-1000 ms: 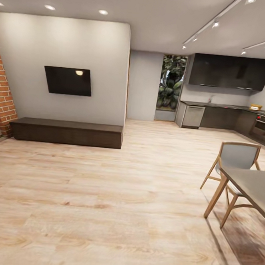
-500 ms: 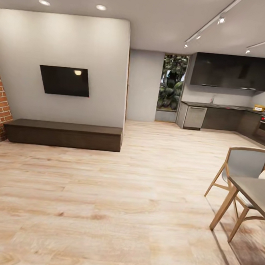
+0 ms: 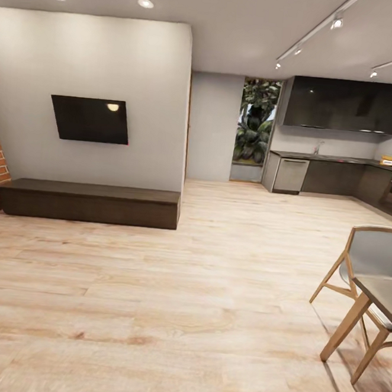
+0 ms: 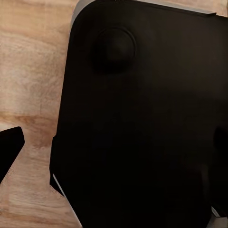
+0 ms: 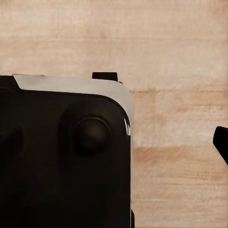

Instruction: In the kitchen, take the popcorn bag from the countertop, put it into the microwave, and heat it until the popcorn is cooked so the cooked popcorn ends up inside the bag.

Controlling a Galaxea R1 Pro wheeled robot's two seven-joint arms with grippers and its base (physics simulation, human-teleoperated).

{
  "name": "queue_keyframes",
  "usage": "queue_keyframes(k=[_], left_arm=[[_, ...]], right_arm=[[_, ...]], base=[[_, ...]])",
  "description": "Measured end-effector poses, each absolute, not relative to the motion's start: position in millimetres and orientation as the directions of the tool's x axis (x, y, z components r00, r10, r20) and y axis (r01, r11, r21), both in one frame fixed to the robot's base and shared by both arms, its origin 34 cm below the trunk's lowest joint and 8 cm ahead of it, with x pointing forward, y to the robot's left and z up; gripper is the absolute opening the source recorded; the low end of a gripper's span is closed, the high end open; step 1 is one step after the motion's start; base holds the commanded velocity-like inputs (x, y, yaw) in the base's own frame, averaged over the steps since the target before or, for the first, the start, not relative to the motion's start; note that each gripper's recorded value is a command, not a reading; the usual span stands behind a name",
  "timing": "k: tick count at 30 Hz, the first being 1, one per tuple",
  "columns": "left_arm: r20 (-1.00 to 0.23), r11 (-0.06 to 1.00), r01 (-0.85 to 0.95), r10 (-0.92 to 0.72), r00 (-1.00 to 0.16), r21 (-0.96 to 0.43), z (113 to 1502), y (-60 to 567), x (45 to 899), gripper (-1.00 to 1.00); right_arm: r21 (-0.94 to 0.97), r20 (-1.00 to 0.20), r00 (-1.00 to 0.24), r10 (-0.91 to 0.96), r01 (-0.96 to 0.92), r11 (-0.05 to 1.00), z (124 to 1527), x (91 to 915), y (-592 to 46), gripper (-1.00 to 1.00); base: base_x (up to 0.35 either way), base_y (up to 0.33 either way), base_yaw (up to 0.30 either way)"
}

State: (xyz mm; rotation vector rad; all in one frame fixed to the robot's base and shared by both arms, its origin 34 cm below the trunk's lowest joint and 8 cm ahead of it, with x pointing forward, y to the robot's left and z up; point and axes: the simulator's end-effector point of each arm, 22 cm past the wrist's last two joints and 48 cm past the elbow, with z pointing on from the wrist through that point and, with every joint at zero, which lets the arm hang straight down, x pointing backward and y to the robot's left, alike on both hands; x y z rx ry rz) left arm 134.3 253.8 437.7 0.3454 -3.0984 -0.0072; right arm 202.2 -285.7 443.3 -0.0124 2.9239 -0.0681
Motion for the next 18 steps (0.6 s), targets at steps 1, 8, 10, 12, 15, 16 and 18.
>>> queue_keyframes(k=[1,8,10,12,15,16,18], left_arm=[[0.024,0.976,-0.218,-0.218,-0.976,0.008,438,254,134,1.00],[0.016,0.976,-0.214,-0.214,-0.977,0.032,438,275,136,1.00],[0.009,0.975,-0.211,-0.212,-0.977,0.067,440,305,135,1.00],[-0.003,0.973,-0.210,-0.211,-0.978,0.096,441,329,138,1.00],[-0.057,0.973,-0.209,-0.204,-0.977,0.100,443,339,164,1.00],[-0.078,0.973,-0.208,-0.200,-0.977,0.097,444,339,176,1.00],[-0.073,0.974,-0.207,-0.201,-0.977,0.094,444,337,178,1.00]], right_arm=[[-0.047,-0.215,-0.977,-0.013,-0.003,0.999,443,202,-286,1.00],[-0.047,-0.215,-0.977,-0.013,-0.003,0.999,443,202,-286,1.00],[-0.047,-0.215,-0.977,-0.013,-0.003,0.999,443,202,-286,1.00],[-0.047,-0.215,-0.977,-0.013,-0.003,0.999,443,202,-286,1.00],[-0.047,-0.215,-0.977,-0.013,-0.003,0.999,443,202,-286,1.00],[-0.047,-0.215,-0.977,-0.013,-0.003,0.999,443,202,-286,1.00],[-0.047,-0.215,-0.977,-0.013,-0.003,0.999,443,202,-286,1.00]], base=[[0.345,0.000,0.000],[0.346,0.000,0.000],[0.346,0.000,0.000],[0.346,0.000,0.000],[0.346,0.000,0.000],[0.346,0.000,0.000],[0.346,-0.003,0.000]])
